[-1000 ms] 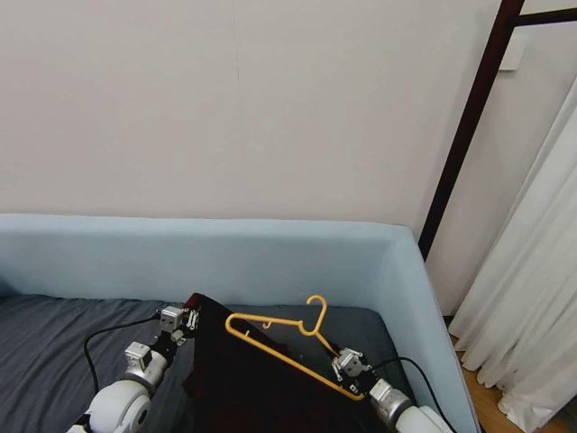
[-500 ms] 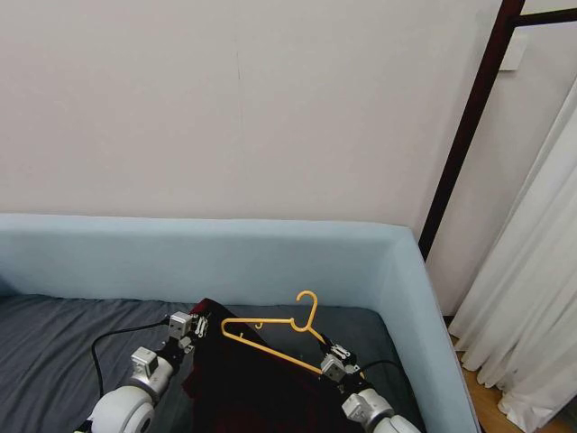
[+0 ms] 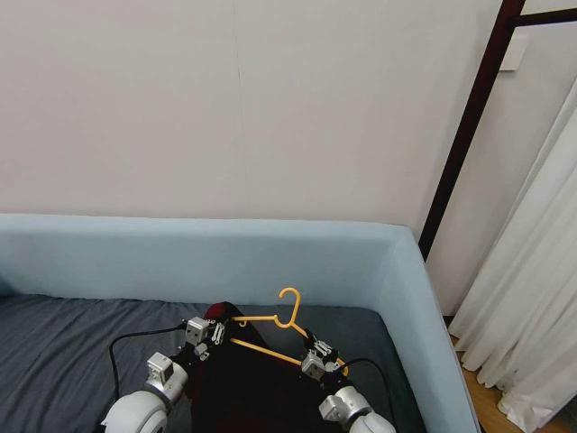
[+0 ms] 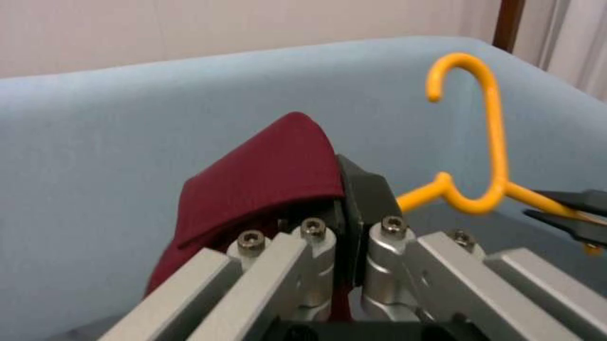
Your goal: Pick up the clothes from the sofa and hang them on the clothes hanger.
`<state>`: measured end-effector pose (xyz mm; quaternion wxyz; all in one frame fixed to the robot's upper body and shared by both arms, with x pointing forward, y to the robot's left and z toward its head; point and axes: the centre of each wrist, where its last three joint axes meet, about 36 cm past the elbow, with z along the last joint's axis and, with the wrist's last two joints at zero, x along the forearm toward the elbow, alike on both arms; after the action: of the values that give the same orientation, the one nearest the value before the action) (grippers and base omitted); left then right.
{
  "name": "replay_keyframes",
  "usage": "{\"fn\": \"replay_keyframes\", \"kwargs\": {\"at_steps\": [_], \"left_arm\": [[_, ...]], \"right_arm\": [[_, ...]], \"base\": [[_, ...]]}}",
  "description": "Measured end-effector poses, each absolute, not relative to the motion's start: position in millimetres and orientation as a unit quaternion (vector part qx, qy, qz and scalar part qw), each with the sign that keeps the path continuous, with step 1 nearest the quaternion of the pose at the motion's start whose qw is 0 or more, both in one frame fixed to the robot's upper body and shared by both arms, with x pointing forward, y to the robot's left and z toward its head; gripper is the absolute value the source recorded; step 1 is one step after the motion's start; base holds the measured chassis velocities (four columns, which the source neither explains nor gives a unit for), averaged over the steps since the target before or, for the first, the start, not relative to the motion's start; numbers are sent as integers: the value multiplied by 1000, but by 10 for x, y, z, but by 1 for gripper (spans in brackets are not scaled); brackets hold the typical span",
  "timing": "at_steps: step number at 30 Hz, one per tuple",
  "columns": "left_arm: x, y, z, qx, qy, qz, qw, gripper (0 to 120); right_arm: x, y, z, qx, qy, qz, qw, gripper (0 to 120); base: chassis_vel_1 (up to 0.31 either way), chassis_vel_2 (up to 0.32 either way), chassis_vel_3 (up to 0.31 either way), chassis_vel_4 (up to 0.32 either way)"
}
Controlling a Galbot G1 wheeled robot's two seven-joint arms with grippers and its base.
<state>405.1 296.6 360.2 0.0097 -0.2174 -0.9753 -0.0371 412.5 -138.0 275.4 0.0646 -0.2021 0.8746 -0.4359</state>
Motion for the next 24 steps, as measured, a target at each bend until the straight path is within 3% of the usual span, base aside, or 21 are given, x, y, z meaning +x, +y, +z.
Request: {"fn": "replay_keyframes", "kwargs": {"at_steps": [24], "left_arm": [[3837, 2751, 3627, -271, -961, -56, 13, 0]], "right_arm": [[4453, -1420, 2796, -136, 863, -477, 94, 5]], "base": [[0, 0, 0, 0]]}}
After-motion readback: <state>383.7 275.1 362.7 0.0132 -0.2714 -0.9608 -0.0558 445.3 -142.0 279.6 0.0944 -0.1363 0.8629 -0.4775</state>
